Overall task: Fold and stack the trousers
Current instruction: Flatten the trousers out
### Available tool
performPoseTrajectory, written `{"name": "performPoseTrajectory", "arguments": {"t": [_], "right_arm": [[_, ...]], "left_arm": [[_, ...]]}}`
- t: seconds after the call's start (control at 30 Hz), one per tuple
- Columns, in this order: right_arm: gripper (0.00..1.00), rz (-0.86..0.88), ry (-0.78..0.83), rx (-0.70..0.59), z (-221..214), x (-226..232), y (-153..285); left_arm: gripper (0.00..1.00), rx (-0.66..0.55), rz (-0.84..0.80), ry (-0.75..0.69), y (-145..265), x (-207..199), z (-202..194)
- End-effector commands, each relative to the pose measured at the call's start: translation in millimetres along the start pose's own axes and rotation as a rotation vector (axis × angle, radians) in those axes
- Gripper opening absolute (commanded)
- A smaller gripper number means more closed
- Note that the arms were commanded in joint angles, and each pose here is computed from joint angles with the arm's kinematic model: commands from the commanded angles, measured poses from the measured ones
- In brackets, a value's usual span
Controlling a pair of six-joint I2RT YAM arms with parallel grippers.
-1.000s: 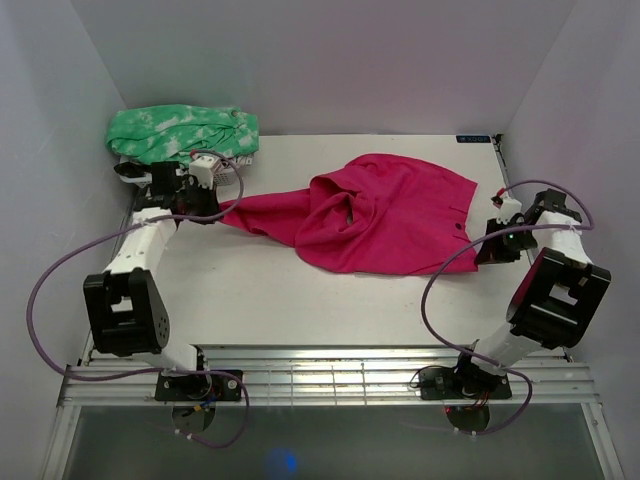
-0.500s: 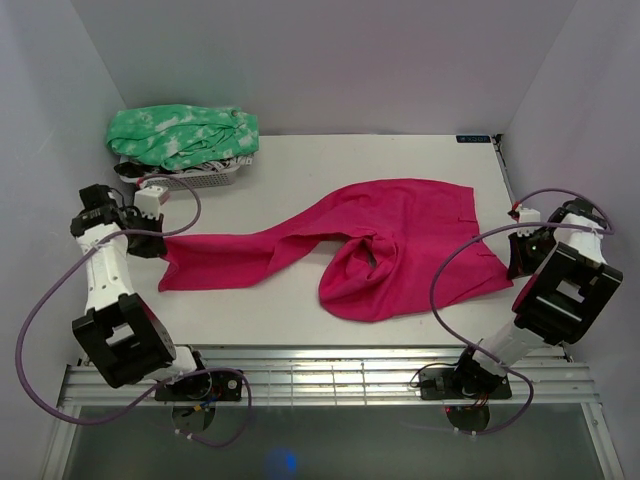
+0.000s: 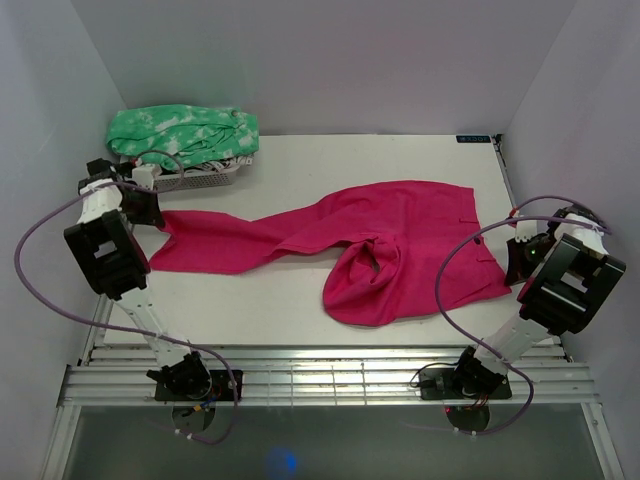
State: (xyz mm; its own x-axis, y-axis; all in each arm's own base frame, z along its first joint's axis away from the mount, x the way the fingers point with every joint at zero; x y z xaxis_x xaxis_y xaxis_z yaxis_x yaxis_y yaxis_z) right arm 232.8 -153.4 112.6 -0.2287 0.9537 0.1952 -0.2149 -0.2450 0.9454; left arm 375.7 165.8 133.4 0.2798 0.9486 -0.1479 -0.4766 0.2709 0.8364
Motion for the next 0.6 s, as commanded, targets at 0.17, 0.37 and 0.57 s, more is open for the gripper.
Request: {"name": "performPoseTrajectory", "arguments": {"t": [0.17,0.37,0.57], "right_arm": [[0.08,0.039,0.011,0.001,-2,7,1],[0.08,0.049,0.023,0.000,-8,13,0],[0.08,0.061,0.026,-0.001,-8,16,-3]], "left_arm": [[0.64,-0.187,0.071,0.049,17,30,77],[0.77,-0.186,0.007,0.000,49,-9,42],[0.74,-0.175,-0.267,-0.126,42,-117,17]]}}
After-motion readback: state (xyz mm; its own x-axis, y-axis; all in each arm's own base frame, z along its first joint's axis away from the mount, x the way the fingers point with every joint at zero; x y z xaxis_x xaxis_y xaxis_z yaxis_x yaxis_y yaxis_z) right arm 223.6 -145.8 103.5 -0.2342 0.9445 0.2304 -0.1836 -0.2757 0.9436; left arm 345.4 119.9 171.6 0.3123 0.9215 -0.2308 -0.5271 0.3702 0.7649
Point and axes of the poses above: each gripper's point midway between its finger pads, its own y axis back along the fingers, its own x axis along the line the jaws close on, z = x × y, the point moved 7 cm from there along y, back along the fingers, and after that the axes turned 1 degree about -y, right-handed, at the moved point
